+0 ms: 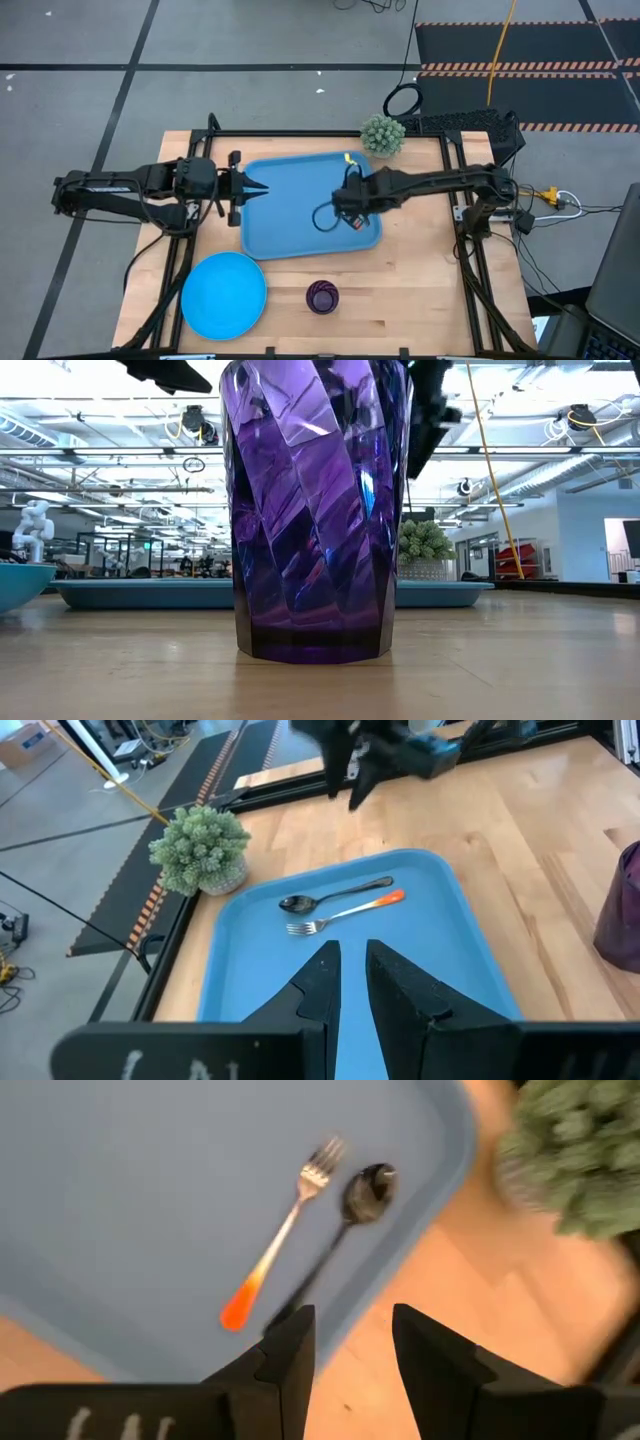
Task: Pick and place plate/cup/fork/spoon on tray
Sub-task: Put the blue plate on the blue tray
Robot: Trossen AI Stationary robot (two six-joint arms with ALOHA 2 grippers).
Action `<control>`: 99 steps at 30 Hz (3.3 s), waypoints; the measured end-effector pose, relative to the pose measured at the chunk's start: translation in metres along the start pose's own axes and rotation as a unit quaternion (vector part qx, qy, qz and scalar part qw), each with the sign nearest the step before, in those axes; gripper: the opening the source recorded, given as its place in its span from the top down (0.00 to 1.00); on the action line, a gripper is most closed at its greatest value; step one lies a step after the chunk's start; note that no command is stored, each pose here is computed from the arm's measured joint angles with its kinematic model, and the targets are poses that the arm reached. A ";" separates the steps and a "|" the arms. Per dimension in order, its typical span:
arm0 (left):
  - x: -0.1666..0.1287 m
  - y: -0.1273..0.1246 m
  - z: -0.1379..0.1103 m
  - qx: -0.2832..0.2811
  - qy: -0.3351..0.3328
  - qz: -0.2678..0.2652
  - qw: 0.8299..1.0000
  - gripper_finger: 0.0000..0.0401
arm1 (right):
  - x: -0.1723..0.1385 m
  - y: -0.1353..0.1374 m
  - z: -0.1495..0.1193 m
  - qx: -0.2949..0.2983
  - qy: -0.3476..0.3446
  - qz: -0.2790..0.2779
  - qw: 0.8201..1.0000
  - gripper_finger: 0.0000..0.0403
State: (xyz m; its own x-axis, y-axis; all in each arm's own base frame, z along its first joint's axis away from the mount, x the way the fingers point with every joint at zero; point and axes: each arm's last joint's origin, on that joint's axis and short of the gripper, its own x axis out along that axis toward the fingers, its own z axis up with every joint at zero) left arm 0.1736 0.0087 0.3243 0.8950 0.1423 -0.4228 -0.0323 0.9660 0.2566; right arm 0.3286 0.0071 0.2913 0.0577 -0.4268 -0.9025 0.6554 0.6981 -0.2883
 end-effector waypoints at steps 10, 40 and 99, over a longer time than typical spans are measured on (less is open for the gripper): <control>0.042 -0.006 -0.002 -0.010 0.043 -0.011 0.999 0.86 | -0.009 -0.025 -0.071 -0.025 -0.120 -0.048 0.991 0.68; 0.052 -0.096 -0.040 -0.104 0.620 -0.181 0.756 0.86 | 0.040 -0.102 -0.120 0.073 -0.433 0.147 0.886 0.68; 0.039 -0.066 -0.065 -0.401 0.543 -0.082 0.733 0.99 | 0.042 -0.101 -0.123 0.038 -0.426 0.130 0.895 0.68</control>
State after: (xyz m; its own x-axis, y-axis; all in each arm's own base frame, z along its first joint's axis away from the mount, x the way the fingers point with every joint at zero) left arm 0.1818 -0.0358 0.2344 0.0474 -0.3235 -0.9450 -0.6053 0.7433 -0.2848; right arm 0.1720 -0.0110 0.2433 0.7478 -0.5606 -0.3557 0.5831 0.8107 -0.0519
